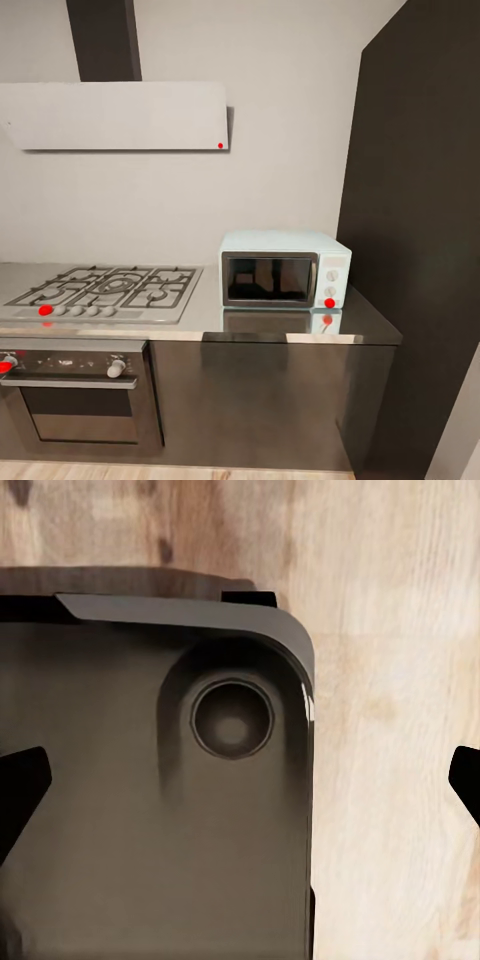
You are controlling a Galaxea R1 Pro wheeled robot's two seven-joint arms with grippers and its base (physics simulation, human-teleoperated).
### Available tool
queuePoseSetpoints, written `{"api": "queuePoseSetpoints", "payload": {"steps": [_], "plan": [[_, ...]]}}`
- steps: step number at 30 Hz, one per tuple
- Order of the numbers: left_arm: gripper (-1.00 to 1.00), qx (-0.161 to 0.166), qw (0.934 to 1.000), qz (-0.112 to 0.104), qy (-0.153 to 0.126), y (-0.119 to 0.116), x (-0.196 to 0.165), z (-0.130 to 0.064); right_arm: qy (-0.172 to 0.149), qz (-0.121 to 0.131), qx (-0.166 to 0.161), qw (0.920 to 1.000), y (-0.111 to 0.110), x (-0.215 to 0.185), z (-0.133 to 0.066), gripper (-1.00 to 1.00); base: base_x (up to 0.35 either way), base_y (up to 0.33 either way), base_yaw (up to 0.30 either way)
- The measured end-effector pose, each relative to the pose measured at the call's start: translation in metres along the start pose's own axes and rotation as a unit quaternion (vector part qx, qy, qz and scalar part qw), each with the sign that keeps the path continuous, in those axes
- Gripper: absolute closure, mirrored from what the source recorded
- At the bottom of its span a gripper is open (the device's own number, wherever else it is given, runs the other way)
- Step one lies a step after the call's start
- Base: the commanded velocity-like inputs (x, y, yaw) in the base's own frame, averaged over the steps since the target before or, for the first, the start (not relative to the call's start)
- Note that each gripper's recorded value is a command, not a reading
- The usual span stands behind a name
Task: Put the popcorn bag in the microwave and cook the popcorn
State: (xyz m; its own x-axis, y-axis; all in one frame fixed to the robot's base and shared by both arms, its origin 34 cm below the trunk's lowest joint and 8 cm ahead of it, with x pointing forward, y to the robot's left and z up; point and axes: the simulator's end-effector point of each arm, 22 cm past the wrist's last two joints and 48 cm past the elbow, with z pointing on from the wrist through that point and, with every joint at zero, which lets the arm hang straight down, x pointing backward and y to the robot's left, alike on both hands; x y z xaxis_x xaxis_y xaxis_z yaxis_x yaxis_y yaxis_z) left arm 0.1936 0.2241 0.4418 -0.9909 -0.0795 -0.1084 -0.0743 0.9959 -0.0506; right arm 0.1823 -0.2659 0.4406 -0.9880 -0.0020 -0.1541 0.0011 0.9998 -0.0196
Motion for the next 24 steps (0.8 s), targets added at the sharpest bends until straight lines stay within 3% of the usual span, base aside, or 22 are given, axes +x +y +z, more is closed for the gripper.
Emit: {"api": "queuePoseSetpoints", "payload": {"steps": [9, 12, 14, 17, 18, 19, 20, 21, 22, 24], "plan": [[-1.00, 0.000, 1.0000, 0.000, 0.000, 0.000, 0.000, 0.000, 0.003, -0.001, -0.001, 1.0000, 0.001, 0.001, 0.000, -1.00, -0.056, 0.000, 0.000], [-1.00, 0.000, 1.0000, 0.000, -0.001, 0.000, 0.000, 0.000, 0.006, -0.030, -0.012, 0.9995, 0.010, -0.001, 0.000, -1.00, -0.315, 0.000, 0.000], [-1.00, 0.000, 0.9999, 0.000, -0.010, 0.000, -0.004, 0.000, -0.023, -0.058, -0.015, 0.9980, 0.014, -0.029, 0.001, -1.00, -0.231, 0.000, 0.000], [-1.00, 0.000, 0.9995, -0.001, -0.032, 0.000, -0.014, 0.000, -0.106, -0.078, -0.007, 0.9912, 0.013, -0.118, -0.008, -1.00, -0.082, 0.000, 0.000], [-1.00, 0.000, 0.9994, -0.001, -0.035, 0.000, -0.015, -0.001, -0.143, -0.076, 0.000, 0.9867, 0.011, -0.164, -0.020, -1.00, -0.006, 0.000, 0.000], [-1.00, 0.000, 0.9993, -0.001, -0.037, 0.000, -0.016, -0.001, -0.138, -0.067, 0.011, 0.9881, 0.005, -0.201, -0.036, -1.00, -0.003, 0.000, 0.000], [-1.00, 0.000, 0.9993, -0.001, -0.038, 0.000, -0.016, -0.001, -0.203, -0.060, 0.020, 0.9771, 0.002, -0.274, -0.075, -1.00, -0.002, 0.000, 0.000], [-1.00, 0.000, 0.9993, -0.001, -0.038, 0.000, -0.016, -0.001, -0.271, -0.051, 0.026, 0.9610, 0.001, -0.340, -0.127, -1.00, 0.000, 0.000, 0.000], [-1.00, 0.000, 0.9993, -0.001, -0.038, 0.000, -0.016, -0.001, -0.308, -0.040, 0.025, 0.9503, 0.006, -0.381, -0.178, -1.00, 0.000, 0.000, 0.000], [-1.00, 0.000, 0.9993, 0.000, -0.038, 0.000, -0.016, -0.001, -0.352, -0.027, 0.023, 0.9354, 0.011, -0.421, -0.249, -1.00, 0.000, 0.000, 0.000]]}}
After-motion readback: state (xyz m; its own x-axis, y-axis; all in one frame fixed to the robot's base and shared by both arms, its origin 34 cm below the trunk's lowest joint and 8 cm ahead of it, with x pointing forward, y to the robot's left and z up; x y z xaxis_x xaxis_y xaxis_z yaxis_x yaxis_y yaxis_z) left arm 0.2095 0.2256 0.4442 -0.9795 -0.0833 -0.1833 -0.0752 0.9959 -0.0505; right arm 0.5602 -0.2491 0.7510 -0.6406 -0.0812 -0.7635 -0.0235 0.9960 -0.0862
